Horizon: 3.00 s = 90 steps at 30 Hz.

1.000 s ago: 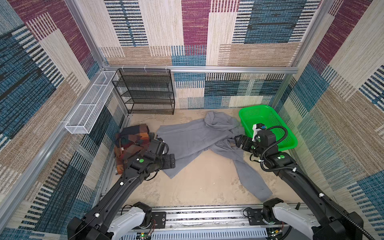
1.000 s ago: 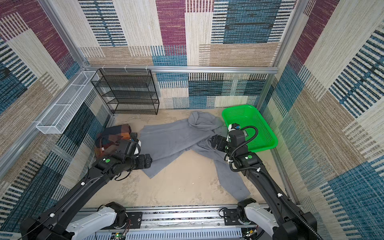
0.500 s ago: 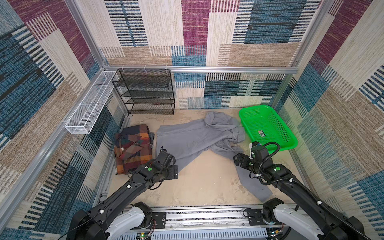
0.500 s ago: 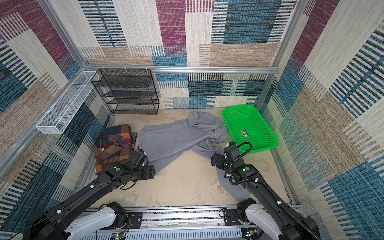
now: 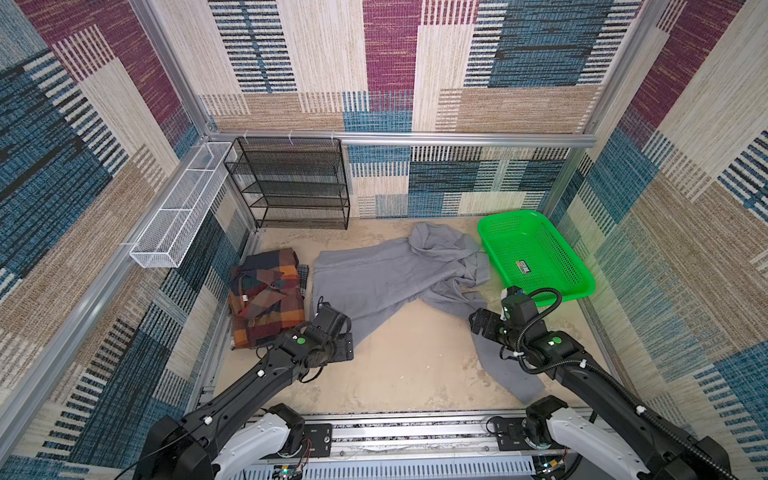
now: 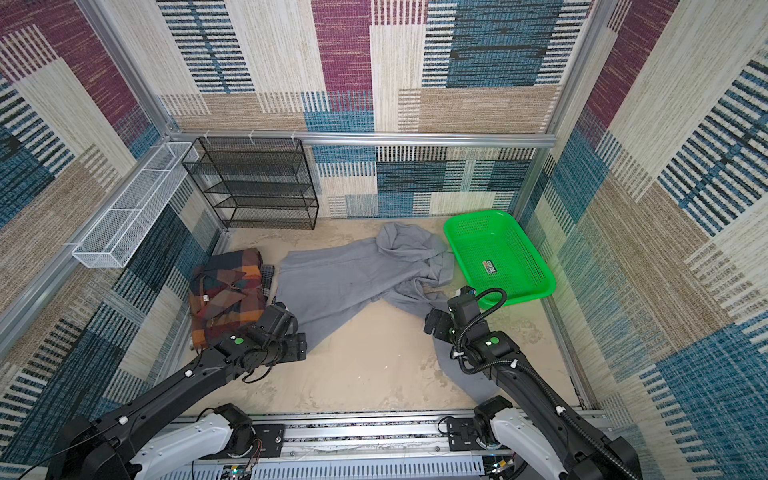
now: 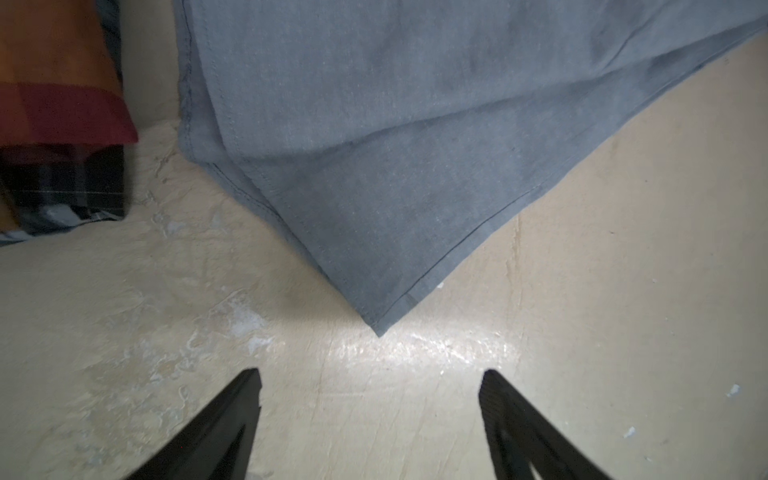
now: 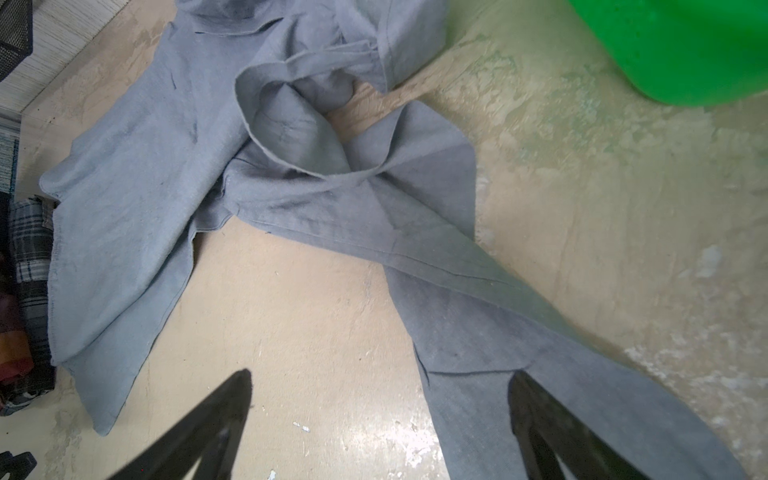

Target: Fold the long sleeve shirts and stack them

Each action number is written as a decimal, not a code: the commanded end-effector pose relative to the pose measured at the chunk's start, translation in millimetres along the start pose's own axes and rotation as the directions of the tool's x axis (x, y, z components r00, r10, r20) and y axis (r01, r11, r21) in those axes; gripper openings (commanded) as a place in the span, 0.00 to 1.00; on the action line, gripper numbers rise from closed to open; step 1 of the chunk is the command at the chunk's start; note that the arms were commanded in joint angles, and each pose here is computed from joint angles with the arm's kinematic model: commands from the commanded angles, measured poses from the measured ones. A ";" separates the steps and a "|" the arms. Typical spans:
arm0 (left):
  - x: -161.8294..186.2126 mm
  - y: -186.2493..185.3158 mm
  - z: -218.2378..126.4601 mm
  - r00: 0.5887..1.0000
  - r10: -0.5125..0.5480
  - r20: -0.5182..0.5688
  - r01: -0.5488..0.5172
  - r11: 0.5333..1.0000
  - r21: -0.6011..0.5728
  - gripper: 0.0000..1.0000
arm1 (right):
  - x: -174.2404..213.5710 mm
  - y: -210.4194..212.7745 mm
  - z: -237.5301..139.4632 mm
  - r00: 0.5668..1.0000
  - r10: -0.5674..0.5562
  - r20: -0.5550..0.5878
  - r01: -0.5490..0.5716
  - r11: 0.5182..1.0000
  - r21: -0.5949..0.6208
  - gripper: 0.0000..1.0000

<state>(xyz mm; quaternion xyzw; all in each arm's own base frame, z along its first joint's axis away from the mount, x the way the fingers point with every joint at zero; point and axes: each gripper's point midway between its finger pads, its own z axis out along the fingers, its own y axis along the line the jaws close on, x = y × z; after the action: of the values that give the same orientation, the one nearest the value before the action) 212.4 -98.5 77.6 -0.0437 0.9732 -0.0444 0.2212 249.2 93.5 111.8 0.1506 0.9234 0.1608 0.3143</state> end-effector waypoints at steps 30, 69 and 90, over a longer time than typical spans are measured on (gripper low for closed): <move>26.0 -4.4 49.3 0.996 0.030 -0.090 -0.038 0.995 -0.089 0.66 | 39.1 -17.2 32.1 0.989 -0.069 -0.133 0.093 0.979 0.183 0.85; 0.3 -16.6 22.3 1.000 0.004 -0.019 -0.005 0.999 -0.044 0.00 | 54.9 -14.6 37.4 0.983 -0.068 -0.171 0.090 0.989 0.121 0.52; -32.3 -26.1 -27.8 0.996 0.005 0.087 -0.007 1.000 0.027 0.00 | 77.3 -13.1 57.0 0.963 -0.082 -0.258 0.107 0.991 0.083 0.07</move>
<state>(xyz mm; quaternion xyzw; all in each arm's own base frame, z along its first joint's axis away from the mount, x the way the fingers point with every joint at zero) 232.3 -122.5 113.9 -0.0500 0.9612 -0.0637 0.2639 229.1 114.3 21.4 0.1125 0.9669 0.0973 0.2072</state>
